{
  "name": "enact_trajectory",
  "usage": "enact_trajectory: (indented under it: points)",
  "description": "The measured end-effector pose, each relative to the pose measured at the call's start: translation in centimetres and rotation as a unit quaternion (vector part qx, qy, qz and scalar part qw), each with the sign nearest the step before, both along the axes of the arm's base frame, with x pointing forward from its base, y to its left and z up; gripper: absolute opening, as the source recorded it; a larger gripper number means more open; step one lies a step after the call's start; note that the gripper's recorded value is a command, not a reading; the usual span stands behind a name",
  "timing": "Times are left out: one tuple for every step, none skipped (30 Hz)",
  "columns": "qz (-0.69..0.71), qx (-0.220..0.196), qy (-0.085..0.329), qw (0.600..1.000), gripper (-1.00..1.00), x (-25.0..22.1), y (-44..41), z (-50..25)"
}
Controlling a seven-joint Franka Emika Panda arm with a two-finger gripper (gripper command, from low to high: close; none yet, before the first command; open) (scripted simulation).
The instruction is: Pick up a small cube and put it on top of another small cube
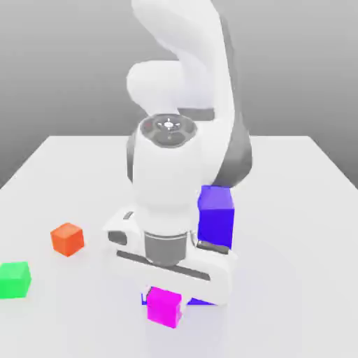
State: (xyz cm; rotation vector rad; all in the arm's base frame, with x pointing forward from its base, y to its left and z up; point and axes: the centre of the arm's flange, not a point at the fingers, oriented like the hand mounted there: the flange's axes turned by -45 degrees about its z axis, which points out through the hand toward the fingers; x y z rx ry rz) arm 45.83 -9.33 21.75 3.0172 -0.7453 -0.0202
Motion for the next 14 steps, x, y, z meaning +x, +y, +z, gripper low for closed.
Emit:
enact_trajectory:
  points:
    - [-0.026,0.001,-0.001,1.0,-1.0,-0.8,-2.5,0.3]
    - [-0.053,0.002,-0.002,0.999,-1.0,-1.9,-5.0,0.5]
    - [-0.081,0.003,-0.004,0.997,-1.0,-3.1,-7.5,0.8]
    - [-0.111,0.004,-0.005,0.994,-1.0,-4.4,-10.1,1.0]
    - [-0.141,0.005,-0.007,0.99,-1.0,-5.7,-12.7,0.9]
    - [-0.169,0.007,-0.009,0.986,-1.0,-7.0,-15.2,0.6]
    - [-0.198,0.009,-0.01,0.98,-1.0,-8.3,-17.7,-0.1]
    - [-0.226,0.01,-0.012,0.974,-1.0,-9.7,-20.3,-1.4]
    - [-0.248,0.011,-0.013,0.969,1.0,-10.8,-22.1,-2.8]
    - [-0.248,0.011,-0.013,0.969,1.0,-10.8,-22.1,-2.8]
    - [-0.248,0.011,-0.013,0.969,1.0,-10.8,-22.1,-2.8]
    - [-0.248,0.011,-0.013,0.969,1.0,-10.8,-22.1,-2.8]
    - [-0.248,0.011,-0.013,0.969,1.0,-10.8,-22.1,-2.8]
    - [-0.248,0.011,-0.013,0.969,1.0,-10.8,-22.1,-2.8]
